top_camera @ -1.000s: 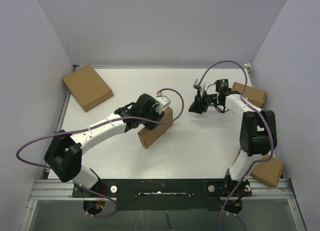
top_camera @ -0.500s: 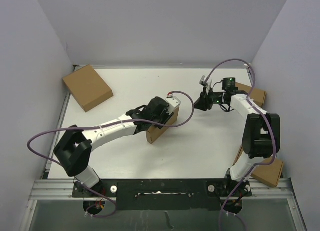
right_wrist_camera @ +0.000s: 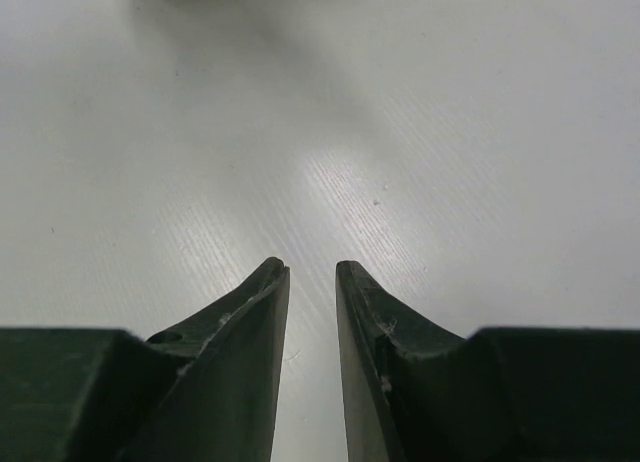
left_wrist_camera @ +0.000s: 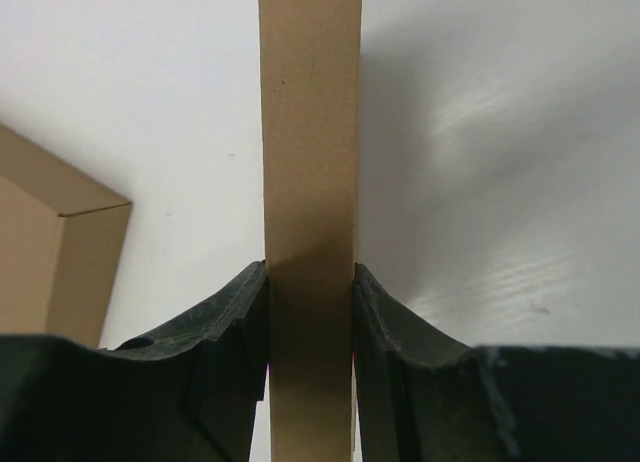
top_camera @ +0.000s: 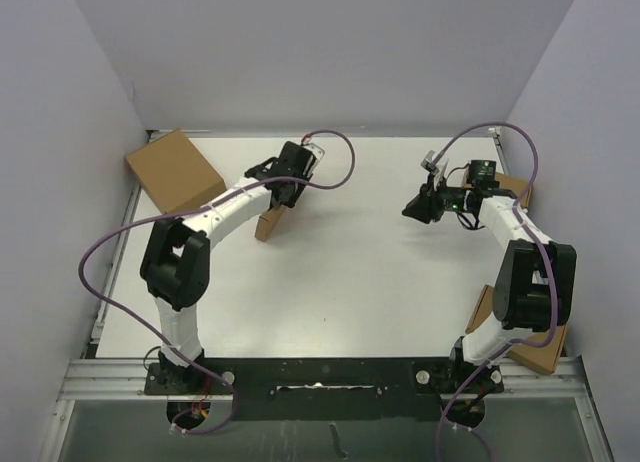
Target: Fold the paper box
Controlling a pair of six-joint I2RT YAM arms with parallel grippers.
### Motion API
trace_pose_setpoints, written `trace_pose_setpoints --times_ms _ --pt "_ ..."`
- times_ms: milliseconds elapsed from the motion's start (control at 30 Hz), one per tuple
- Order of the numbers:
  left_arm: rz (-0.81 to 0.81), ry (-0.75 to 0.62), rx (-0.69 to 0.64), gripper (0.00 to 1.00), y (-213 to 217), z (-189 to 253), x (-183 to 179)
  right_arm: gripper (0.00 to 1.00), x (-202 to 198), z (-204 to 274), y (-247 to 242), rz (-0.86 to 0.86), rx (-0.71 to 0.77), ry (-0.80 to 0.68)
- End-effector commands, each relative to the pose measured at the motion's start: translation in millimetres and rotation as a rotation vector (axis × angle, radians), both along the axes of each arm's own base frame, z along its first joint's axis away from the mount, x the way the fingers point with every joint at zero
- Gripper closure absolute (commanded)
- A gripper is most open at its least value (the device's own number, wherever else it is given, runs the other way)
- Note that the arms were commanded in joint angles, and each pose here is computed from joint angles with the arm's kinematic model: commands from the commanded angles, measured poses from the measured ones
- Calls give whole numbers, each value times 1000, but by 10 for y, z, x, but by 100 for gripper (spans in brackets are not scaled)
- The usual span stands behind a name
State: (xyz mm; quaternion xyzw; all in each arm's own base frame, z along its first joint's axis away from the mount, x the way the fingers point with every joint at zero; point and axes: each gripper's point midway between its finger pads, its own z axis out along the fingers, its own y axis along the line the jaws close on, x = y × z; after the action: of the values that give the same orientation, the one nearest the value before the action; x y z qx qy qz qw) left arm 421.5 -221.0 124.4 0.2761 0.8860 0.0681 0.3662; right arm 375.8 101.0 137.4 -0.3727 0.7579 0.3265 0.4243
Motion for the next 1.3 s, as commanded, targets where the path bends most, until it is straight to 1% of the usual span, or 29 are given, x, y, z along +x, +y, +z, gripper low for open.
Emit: trace_pose_setpoints --times_ms 0,67,200,267,333,367,433,533,667,700,767,867,967,1033,1067,1133,1200,1233,1267 --pt "72 79 195 84 414 -186 139 73 2 202 23 11 22 -67" --pt "98 56 245 75 467 -198 294 73 6 197 13 9 22 -66" --pt "162 10 390 66 622 -186 539 72 9 199 -7 4 22 -68" --pt "168 15 420 61 637 -213 600 72 8 196 -18 2 24 -67" --pt "170 25 416 50 610 -231 636 72 9 187 -21 2 23 -66" --pt "170 35 401 43 577 -232 632 72 11 187 -28 0 23 -66" --pt "150 65 334 25 436 -211 587 72 14 199 -36 -1 22 -70" --pt "102 74 205 3 153 -33 456 72 14 206 -51 -3 20 -74" --pt "19 27 62 2 -190 334 199 71 12 234 -87 -5 1 -78" --pt "0 19 6 2 -261 438 124 70 9 241 -96 -8 -6 -67" --pt "-33 11 -141 2 -368 623 -11 69 14 279 -118 -25 -29 -40" --pt "-54 -2 -363 2 -337 841 -180 66 0 346 -181 -43 -98 -41" --pt "-51 -1 -608 2 -95 994 -275 61 2 476 -287 -77 -177 -92" --pt "17 -9 -779 2 308 1068 -199 58 -1 581 -364 -93 -227 -122" --pt "83 -3 -861 2 547 1091 -146 56 8 654 -408 -106 -254 -139" --pt "177 36 -1046 4 920 1132 -79 49 38 864 -481 -128 -292 -181" --pt "214 78 -1125 10 1154 1026 -4 39 73 1146 -535 -156 -306 -232" --pt "238 108 -1128 15 1231 912 43 34 87 1311 -541 -162 -301 -261" --pt "267 143 -1113 22 1274 792 90 33 71 1382 -526 -160 -285 -263"
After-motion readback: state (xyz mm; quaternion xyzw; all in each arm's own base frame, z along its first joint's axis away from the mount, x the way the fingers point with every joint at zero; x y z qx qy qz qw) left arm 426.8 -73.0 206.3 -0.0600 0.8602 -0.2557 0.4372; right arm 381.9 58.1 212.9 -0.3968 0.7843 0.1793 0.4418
